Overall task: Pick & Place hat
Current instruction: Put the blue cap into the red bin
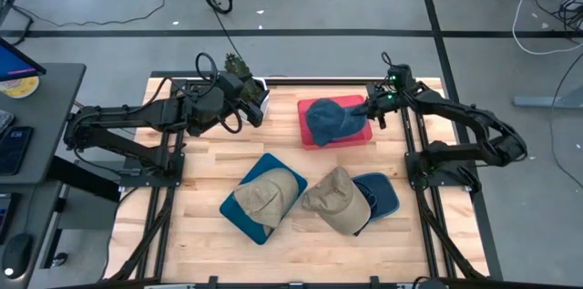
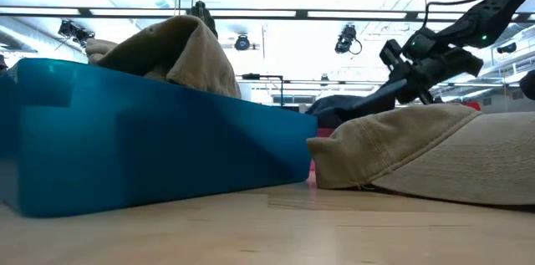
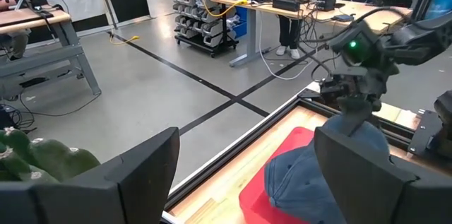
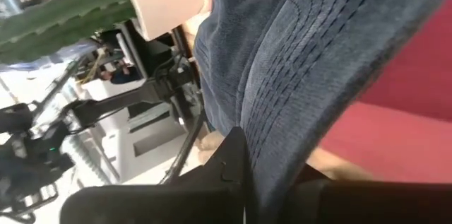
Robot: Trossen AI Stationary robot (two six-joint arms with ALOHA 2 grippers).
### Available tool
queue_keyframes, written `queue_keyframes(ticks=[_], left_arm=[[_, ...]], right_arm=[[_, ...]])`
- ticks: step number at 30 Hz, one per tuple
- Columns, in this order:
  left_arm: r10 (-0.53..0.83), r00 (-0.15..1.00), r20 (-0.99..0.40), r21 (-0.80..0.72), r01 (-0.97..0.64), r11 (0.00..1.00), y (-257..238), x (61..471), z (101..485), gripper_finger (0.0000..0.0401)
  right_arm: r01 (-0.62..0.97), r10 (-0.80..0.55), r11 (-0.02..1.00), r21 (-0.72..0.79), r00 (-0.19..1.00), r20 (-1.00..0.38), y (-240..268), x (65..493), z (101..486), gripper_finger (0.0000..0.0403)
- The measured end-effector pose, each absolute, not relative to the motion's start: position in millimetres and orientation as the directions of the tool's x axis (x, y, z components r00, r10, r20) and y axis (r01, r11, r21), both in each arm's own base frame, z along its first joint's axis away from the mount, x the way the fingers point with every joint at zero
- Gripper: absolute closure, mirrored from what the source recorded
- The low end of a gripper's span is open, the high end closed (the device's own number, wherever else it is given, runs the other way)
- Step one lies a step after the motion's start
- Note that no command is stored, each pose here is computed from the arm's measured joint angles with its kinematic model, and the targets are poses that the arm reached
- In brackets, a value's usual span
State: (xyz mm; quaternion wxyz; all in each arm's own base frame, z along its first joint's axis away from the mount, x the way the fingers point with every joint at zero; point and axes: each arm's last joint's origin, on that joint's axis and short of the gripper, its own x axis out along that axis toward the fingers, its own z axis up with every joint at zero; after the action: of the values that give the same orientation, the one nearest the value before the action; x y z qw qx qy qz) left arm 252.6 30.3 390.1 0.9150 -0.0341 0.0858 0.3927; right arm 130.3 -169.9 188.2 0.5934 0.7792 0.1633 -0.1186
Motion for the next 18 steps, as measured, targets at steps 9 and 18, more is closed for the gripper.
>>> queue_keyframes(ticks=[9,18], left_arm=[[0.712,0.677,-0.184,0.004,-0.724,0.689,30.3,252.6,390.1,0.0069],[0.713,0.677,-0.183,-0.001,-0.725,0.689,30.4,252.6,390.2,0.0069]], right_arm=[[0.364,0.078,-0.059,0.929,0.93,-0.359,-184.1,138.7,180.0,0.0397],[0.389,0.055,0.088,0.917,0.917,-0.394,-187.3,141.4,172.3,0.0397]])
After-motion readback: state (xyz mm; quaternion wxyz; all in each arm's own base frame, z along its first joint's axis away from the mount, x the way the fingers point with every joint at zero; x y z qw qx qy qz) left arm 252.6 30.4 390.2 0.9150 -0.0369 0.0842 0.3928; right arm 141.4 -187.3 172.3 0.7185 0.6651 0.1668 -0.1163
